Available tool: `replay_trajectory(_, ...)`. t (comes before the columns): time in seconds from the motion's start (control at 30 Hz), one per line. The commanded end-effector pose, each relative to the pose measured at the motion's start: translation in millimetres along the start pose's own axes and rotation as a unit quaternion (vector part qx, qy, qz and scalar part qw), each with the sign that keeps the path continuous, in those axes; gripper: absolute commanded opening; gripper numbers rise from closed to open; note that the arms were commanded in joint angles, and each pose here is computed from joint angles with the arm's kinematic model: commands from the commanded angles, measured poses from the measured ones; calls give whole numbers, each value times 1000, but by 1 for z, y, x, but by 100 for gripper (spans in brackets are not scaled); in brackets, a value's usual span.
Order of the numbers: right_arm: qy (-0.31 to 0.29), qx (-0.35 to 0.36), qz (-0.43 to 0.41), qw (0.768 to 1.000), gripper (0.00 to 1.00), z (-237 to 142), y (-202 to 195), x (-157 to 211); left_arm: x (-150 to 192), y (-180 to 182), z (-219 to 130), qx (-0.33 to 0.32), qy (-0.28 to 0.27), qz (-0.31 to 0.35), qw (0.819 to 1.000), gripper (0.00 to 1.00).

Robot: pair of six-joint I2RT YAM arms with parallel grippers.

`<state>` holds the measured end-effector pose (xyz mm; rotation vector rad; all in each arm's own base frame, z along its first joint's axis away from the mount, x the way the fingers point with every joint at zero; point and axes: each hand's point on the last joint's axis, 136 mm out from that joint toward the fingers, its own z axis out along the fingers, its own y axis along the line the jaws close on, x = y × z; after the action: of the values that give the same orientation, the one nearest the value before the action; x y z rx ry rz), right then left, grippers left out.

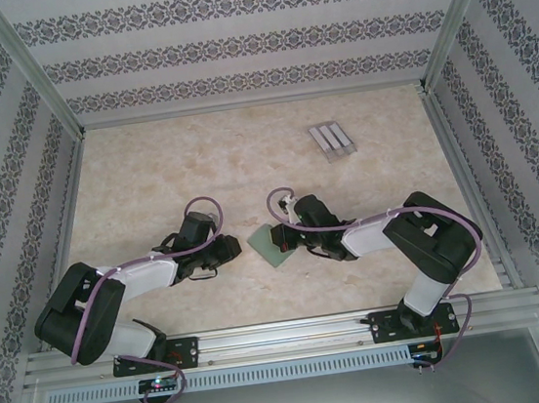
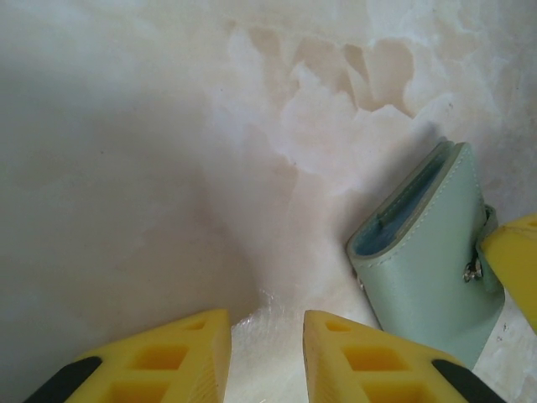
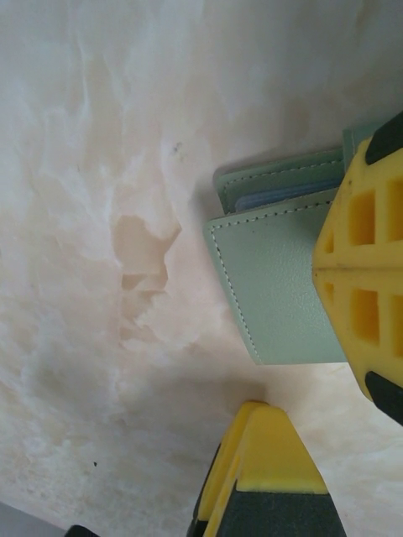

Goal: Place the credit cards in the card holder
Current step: Press the button on the card holder.

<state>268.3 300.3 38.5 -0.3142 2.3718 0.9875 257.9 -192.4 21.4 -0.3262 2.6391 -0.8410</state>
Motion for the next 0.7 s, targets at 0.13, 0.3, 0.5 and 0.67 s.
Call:
replay_trajectory(0.13,-12,-24,-1,1000,0,-4,15,-6,8,-3,5,21,11,3,1000,31)
replay_trajectory(0.3,-16,-36,-2,999,0,-7,22,-12,14,-24,10,63,31,20,997,31)
replay_trajectory(0.5,-4,-34,0,999,0,0,17,-2,17,-28,24,71,47,9,996,30)
replay_trajectory(0.67,5,-28,0,1000,0,5,11,6,18,-27,29,71,49,2,996,29)
